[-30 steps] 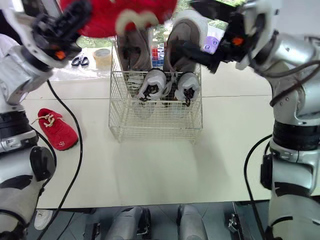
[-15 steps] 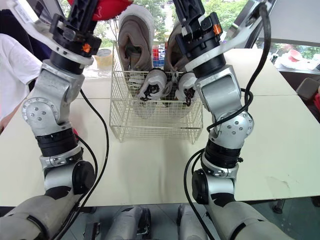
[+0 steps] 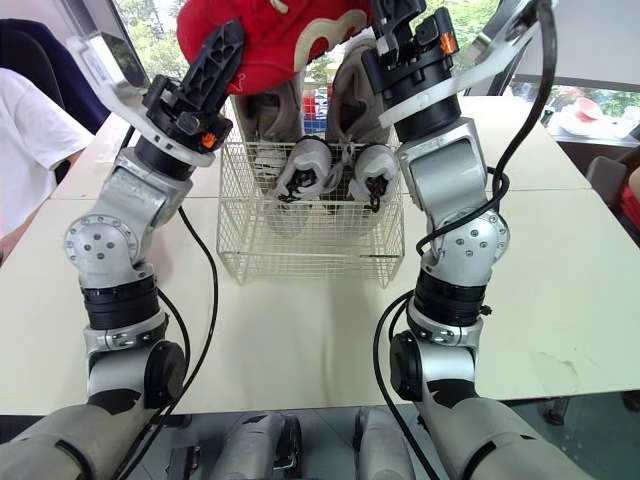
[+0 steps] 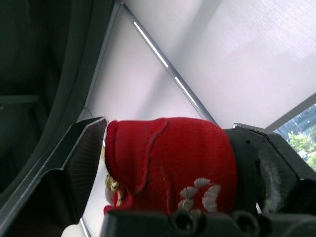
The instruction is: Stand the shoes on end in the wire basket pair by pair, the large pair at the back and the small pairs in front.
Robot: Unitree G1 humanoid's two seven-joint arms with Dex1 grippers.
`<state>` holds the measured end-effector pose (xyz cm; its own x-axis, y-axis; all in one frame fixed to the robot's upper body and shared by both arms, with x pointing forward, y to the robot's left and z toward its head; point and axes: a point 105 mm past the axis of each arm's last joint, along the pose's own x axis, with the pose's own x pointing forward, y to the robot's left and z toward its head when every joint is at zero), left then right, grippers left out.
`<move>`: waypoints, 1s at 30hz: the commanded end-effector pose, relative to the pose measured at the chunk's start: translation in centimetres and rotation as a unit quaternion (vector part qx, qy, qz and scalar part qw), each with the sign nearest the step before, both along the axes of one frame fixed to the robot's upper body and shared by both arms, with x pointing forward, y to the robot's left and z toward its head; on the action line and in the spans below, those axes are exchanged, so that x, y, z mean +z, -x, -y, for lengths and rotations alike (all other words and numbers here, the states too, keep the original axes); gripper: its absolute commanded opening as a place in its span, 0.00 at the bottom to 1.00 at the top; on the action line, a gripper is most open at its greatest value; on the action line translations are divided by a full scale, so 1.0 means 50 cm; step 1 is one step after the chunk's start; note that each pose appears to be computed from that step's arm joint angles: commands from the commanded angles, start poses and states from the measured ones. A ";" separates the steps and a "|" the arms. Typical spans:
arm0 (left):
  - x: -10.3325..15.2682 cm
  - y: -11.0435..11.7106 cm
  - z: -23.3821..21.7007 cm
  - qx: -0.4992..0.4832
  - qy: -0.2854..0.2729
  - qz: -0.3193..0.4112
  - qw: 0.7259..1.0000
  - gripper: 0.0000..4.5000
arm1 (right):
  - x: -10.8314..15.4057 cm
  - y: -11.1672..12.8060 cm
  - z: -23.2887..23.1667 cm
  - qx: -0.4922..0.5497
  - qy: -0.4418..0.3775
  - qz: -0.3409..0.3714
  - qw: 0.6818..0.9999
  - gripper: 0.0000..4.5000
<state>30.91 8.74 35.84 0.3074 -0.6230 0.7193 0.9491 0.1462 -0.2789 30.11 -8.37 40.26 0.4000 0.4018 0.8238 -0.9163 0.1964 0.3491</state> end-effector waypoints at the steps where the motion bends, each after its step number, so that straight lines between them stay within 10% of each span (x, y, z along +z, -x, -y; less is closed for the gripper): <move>1: -0.003 0.004 0.008 0.009 -0.020 0.009 1.000 0.05 | 0.037 0.041 -0.014 0.024 -0.008 0.050 0.998 0.59; 3: -0.009 0.000 0.011 0.014 -0.031 0.004 0.999 0.05 | 0.037 0.044 -0.015 0.026 -0.006 0.051 0.998 0.41; 11: -0.046 0.016 -0.002 0.057 -0.055 -0.012 0.997 0.96 | 0.054 0.048 0.007 0.023 -0.019 0.057 0.998 0.31; 16: -0.075 0.038 -0.020 0.146 -0.078 -0.043 0.985 0.99 | 0.088 0.048 0.067 0.000 -0.012 0.079 0.997 0.31; 22: -0.081 0.065 -0.080 0.226 -0.126 -0.039 0.965 0.99 | 0.083 0.070 0.123 -0.040 0.204 0.158 0.965 0.31; 30: -0.164 0.086 -0.121 0.183 -0.189 -0.106 0.959 0.99 | -0.017 0.046 0.127 -0.033 0.515 0.202 0.833 0.31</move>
<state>27.10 14.41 27.57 0.6871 -0.6368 0.3500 0.7265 0.6079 -0.3204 28.50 -14.99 39.06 0.2605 0.9469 0.1885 -0.9107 0.3058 -0.2777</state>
